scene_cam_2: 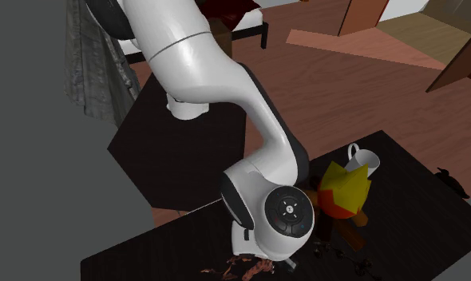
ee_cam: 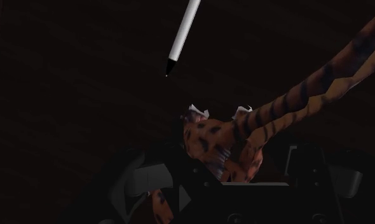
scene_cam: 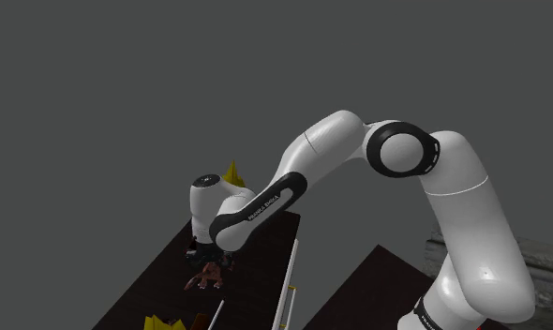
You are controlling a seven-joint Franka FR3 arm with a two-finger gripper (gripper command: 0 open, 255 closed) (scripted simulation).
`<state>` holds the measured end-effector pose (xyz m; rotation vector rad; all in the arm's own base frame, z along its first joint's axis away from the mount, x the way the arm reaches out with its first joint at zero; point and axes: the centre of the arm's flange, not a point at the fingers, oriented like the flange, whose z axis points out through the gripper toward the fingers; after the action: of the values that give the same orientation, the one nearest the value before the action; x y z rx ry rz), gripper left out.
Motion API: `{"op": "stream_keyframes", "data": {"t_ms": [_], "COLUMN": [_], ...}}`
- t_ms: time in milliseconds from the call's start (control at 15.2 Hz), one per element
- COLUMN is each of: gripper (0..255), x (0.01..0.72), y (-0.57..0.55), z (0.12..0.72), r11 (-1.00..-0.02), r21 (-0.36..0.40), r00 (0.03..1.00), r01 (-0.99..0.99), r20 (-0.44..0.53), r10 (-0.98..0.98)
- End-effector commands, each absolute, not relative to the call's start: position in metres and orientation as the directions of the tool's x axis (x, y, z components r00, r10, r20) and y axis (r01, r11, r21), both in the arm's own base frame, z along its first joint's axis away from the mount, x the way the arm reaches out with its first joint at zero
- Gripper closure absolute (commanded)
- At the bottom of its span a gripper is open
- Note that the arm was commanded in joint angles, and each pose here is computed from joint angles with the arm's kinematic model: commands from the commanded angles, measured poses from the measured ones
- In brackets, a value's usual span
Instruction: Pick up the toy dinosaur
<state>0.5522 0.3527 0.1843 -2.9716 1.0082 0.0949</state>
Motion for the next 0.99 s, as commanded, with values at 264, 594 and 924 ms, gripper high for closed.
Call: {"op": "stream_keyframes", "data": {"t_ms": [264, 594, 924], "gripper": [255, 255, 255], "x": [0.553, 0.553, 0.553], "y": [0.352, 0.352, 0.352], "z": [0.210, 0.236, 0.263], "r11": [-0.793, -0.793, -0.793], "r21": [0.018, 0.018, 0.018], "r00": [0.791, 0.791, 0.791], "r01": [-0.609, -0.609, -0.609], "r20": [-0.058, -0.058, -0.058], "r10": [-0.609, -0.609, -0.609]}}
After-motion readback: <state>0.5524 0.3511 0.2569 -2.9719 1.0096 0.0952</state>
